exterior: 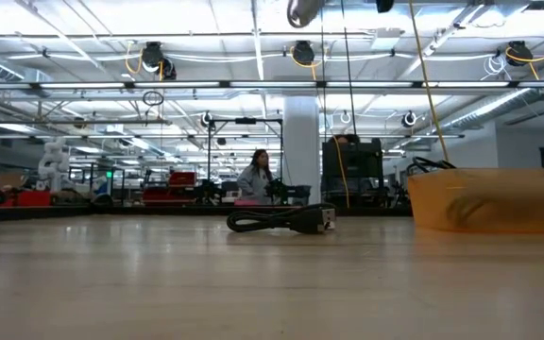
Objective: Pick and place USB-C Cables
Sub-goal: Put the white charger cable into the bin, then put the black charger cable into the bin
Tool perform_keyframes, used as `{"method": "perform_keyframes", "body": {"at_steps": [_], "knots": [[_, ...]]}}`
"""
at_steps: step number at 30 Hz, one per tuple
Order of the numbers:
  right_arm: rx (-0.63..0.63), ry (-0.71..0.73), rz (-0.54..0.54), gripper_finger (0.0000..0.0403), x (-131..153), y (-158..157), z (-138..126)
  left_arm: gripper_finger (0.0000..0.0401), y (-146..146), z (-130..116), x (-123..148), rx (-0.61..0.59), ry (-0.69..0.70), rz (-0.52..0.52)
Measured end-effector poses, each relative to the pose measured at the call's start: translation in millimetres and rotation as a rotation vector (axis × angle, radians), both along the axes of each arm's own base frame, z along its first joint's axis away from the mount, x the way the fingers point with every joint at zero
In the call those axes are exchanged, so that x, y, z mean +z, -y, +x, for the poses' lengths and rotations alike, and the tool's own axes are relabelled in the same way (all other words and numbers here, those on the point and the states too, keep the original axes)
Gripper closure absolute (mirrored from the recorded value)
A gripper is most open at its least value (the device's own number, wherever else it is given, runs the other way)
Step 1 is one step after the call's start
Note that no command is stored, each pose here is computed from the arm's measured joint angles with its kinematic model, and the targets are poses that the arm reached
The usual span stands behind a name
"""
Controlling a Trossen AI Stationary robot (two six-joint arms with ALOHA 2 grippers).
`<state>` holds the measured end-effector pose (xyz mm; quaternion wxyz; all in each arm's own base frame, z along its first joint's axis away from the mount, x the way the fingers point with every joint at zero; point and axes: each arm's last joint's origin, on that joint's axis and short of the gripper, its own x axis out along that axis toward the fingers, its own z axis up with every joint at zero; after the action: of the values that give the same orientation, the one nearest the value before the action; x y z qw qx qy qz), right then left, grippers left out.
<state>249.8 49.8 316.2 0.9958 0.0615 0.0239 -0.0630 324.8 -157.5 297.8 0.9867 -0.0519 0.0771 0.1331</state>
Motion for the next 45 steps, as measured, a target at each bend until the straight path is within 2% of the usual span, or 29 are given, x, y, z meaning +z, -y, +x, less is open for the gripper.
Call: {"method": "perform_keyframes", "body": {"at_steps": [9,13,17,22,34,39,45], "knots": [[-0.109,-0.235,-0.025,0.0384,-10,22,-24,0.0268,-1,-20,28,-0.053,0.045,0.041],[-0.158,-0.343,-0.042,0.0379,-13,33,-42,0.0267,-1,-22,28,-0.053,0.023,0.053],[-0.270,-0.479,-0.076,0.0378,-18,45,-64,0.0267,-2,-23,25,-0.046,0.000,0.041],[-0.345,-0.660,0.034,0.0376,-32,54,-84,0.0267,-5,-22,19,-0.022,-0.038,0.015],[-0.261,-1.163,0.209,0.0374,-66,49,-103,0.0267,-10,-21,17,0.011,-0.051,0.003],[-0.293,-1.206,0.226,0.0357,-72,49,-97,0.0267,-10,-21,16,0.014,-0.061,-0.005],[-0.299,-1.217,0.236,0.0292,-75,49,-93,0.0267,-12,-23,10,0.029,-0.105,-0.026]]}}
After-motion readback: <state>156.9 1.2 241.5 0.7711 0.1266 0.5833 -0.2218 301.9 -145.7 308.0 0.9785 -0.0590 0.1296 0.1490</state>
